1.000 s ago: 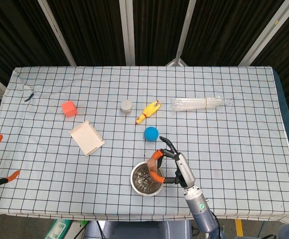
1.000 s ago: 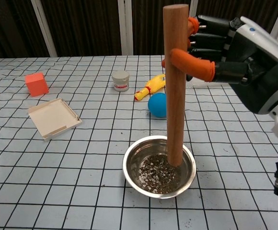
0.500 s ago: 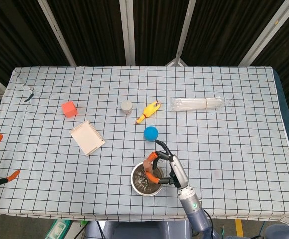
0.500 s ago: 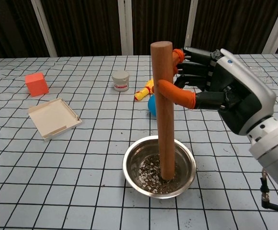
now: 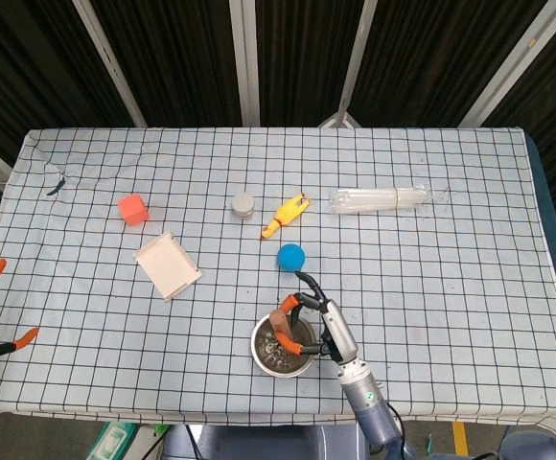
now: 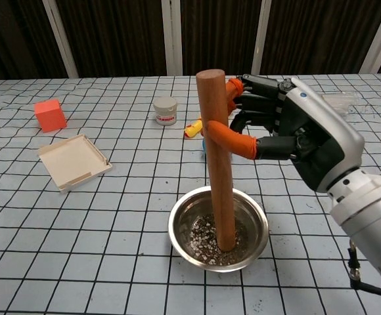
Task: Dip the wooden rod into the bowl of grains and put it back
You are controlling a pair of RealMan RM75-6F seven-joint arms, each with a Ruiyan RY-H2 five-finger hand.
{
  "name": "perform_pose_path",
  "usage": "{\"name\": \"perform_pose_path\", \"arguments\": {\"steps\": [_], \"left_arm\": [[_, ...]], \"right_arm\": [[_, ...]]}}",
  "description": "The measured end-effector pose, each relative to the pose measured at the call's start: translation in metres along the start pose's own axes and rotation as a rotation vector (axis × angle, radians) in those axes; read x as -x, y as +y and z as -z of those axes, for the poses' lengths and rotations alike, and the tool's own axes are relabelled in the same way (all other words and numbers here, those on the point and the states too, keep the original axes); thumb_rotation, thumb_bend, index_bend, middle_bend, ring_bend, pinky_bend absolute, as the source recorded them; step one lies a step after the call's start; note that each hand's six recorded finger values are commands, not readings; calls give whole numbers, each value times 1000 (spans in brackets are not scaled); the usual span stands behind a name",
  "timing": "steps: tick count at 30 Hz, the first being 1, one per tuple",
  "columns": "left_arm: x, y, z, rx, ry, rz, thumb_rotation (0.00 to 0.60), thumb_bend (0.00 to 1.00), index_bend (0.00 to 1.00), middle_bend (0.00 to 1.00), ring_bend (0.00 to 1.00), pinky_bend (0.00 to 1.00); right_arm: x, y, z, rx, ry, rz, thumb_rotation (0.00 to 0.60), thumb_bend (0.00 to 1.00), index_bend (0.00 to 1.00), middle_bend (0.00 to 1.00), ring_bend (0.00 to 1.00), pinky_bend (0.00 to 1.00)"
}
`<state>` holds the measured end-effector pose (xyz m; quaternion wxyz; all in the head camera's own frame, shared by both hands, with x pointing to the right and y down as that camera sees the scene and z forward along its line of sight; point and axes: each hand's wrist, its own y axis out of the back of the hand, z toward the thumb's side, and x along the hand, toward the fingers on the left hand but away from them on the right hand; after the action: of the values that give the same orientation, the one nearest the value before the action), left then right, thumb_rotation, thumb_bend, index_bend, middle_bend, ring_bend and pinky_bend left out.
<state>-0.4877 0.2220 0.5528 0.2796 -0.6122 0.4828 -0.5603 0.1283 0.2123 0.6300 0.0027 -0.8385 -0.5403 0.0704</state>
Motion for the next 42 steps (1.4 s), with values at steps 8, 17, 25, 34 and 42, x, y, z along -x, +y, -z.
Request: {"name": "perform_pose_path", "arguments": {"steps": [8, 17, 25, 34, 42], "left_arm": [[1, 0, 0, 1, -1, -2, 600, 63, 0, 0, 0, 0], [1, 1, 0, 4, -1, -2, 600, 63, 0, 0, 0, 0], [1, 1, -1, 7, -3, 0, 600, 62, 0, 0, 0, 0], [0, 1, -1, 12, -1, 1, 600, 62, 0, 0, 0, 0], [0, 1, 0, 14, -2, 2, 600, 62, 0, 0, 0, 0]], "right_arm": [[-3, -3, 4, 0, -15, -6, 600, 600, 726, 643, 651, 96], [5, -4, -14, -1, 33, -2, 600, 600, 726, 644, 651, 96], [7, -5, -15, -5, 32, 2, 600, 600, 727, 644, 651, 96], [4, -6, -3, -10, 19, 34, 600, 600, 728, 644, 651, 96], [-2, -11, 10, -9, 6, 35, 600, 600, 728, 644, 651, 96]]}}
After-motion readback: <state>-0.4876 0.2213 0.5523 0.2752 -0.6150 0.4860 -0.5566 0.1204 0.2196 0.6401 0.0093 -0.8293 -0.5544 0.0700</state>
